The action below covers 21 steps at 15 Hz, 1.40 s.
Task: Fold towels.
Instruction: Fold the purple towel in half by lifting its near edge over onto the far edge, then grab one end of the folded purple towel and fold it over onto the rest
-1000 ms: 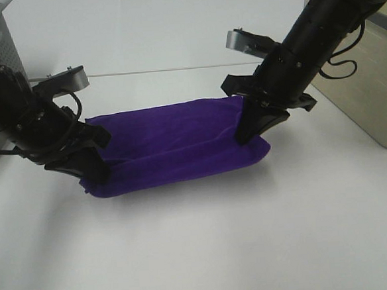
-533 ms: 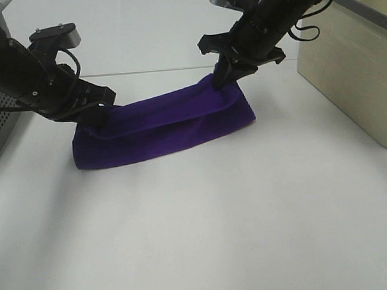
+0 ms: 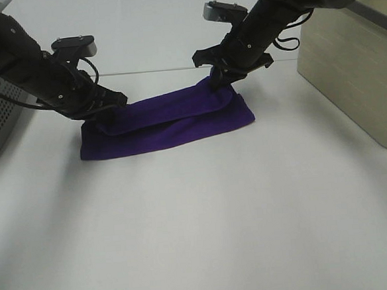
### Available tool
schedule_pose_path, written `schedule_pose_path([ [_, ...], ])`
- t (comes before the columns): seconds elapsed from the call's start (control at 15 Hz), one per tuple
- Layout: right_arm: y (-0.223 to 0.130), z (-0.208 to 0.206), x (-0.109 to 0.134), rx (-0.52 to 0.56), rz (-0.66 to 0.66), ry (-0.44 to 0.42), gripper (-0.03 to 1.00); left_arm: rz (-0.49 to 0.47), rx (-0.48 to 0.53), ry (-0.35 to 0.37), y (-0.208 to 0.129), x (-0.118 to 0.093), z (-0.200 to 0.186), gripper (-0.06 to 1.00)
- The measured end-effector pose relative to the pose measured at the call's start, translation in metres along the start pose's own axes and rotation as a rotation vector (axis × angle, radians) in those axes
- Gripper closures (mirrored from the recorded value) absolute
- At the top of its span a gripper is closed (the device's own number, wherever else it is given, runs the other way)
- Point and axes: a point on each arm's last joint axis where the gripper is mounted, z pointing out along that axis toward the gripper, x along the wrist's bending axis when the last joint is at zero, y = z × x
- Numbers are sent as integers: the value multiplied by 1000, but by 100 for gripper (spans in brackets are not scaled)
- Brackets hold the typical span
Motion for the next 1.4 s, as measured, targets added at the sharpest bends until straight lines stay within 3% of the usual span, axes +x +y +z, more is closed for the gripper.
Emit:
schedule_pose_path([
  [0.27, -2, 8, -4, -3, 7, -6, 89, -12, -12, 8, 7, 9, 8, 91],
  [0.53, -2, 8, -5, -2, -3, -17, 27, -47, 8, -1, 6, 13, 7, 33],
  [0.67, -7, 3, -6, 67, -54, -46, 11, -86, 82, -43, 3, 13, 4, 13],
  [0.8, -5, -19, -1, 113, -121, -86, 9, -103, 159, -82, 8, 9, -4, 10],
  [1.07, -2, -72, 20, 189, -164, -69, 8, -74, 225, -31, 33, 14, -28, 9],
  [1.27, -4, -94, 29, 230, -175, -58, 8, -171, 256, -13, 34, 51, -37, 9],
  [1.4, -4, -94, 29, 236, -157, -61, 8, -241, 311, -50, 20, 78, -26, 9],
])
